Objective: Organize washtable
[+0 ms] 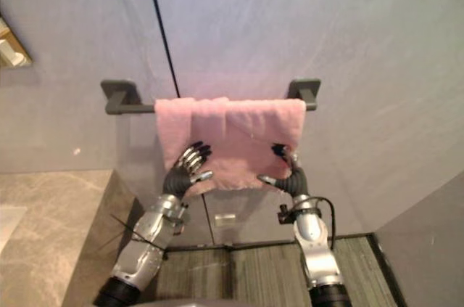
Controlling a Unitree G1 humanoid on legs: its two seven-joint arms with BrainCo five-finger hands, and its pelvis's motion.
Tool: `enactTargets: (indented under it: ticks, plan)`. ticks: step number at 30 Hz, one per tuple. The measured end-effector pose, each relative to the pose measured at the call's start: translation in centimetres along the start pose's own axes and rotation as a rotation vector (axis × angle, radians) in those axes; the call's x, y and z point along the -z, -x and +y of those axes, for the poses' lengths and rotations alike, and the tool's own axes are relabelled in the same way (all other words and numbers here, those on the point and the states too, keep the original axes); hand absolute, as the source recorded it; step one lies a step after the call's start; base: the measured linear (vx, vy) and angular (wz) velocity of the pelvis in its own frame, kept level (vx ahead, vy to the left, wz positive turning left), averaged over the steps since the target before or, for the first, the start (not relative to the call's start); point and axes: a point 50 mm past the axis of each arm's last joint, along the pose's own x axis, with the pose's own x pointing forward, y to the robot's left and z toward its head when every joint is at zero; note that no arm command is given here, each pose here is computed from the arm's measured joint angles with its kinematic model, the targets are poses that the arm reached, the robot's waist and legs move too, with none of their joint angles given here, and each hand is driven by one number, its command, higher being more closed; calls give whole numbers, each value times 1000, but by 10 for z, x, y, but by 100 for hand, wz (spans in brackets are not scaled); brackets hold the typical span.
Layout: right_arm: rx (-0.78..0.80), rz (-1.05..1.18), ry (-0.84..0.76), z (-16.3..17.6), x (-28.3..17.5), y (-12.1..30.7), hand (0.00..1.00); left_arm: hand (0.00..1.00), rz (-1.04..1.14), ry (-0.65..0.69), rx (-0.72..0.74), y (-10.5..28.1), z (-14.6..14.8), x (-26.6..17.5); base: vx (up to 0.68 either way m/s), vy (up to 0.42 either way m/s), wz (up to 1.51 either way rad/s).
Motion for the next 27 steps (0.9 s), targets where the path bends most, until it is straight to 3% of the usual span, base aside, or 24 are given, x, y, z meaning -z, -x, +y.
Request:
enactTargets:
  ticks: [13,22,27]
  plan:
    - [202,148,-2,-24,30,32,0,0,63,-19,-227,36,36,17,0,0,2]
    - [178,294,9,-12,54,69,0,0,178,10,-323,73,40,44,2,-6,2]
    - [66,489,24,8,90,94,0,0,399,-36,-345,97,43,88,-15,-7,1]
